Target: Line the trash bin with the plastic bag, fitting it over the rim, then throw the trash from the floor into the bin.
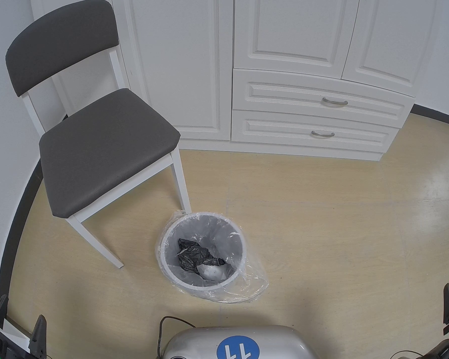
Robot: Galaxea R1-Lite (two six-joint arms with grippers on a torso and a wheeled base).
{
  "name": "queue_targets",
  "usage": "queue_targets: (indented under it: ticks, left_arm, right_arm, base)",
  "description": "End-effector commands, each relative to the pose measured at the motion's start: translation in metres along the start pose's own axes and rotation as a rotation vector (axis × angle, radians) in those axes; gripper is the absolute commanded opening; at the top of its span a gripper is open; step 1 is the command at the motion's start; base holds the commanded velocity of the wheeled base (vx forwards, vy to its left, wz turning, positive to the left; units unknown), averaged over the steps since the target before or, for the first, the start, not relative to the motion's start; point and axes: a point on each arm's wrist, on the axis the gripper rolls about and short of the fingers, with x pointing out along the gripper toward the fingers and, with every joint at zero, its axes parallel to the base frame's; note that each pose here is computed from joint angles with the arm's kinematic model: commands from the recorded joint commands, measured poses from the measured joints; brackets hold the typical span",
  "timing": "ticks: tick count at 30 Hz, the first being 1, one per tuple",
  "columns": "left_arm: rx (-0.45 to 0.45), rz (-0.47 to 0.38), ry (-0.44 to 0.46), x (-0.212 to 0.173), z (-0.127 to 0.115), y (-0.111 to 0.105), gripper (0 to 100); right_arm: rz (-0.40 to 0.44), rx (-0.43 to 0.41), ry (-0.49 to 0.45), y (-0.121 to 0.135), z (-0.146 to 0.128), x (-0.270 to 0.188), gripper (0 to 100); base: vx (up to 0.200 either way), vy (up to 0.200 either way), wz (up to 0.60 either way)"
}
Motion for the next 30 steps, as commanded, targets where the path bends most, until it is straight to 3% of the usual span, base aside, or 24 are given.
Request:
queue_targets:
  ticks: [1, 5, 6, 9, 23, 30]
  left_arm:
    - [0.0, 0.001, 0.005, 0.0003, -0.0052, -0.0001, 100]
    - [0.0, 0.001, 0.005, 0.0003, -0.0052, -0.0001, 100]
    - [0.0, 0.001, 0.005, 0.0003, -0.0052, -0.0001, 100]
    - [0.0, -0.002, 0.004, 0.0003, -0.0052, -0.0001, 100]
    - [0.0, 0.001, 0.006, 0.0003, -0.0054, -0.0001, 100]
    - [0.011, -0.009, 0.004, 0.0003, -0.0052, -0.0002, 100]
  right_arm:
    - [0.001, -0.001, 0.003, -0.0005, -0.005, -0.0001, 100]
    - [0.02, 0.007, 0.019, -0.0002, -0.0065, -0.0002, 100]
    - [0.072, 0.002, 0.023, 0.001, -0.0062, -0.0003, 100]
    - [0.101, -0.006, 0.026, 0.0017, -0.0063, -0.0004, 100]
    - [0.159, -0.119, 0.08, 0.0023, -0.0123, -0.0006, 100]
    - [0.172, -0.11, 0.084, 0.0024, -0.0128, -0.0007, 100]
  base:
    - [0.0, 0.0, 0.0]
    - [0.0, 0.0, 0.0]
    - [0.0, 0.0, 0.0]
    - [0.0, 0.0, 0.0]
    - [0.0, 0.0, 0.0]
    - [0.0, 0.0, 0.0]
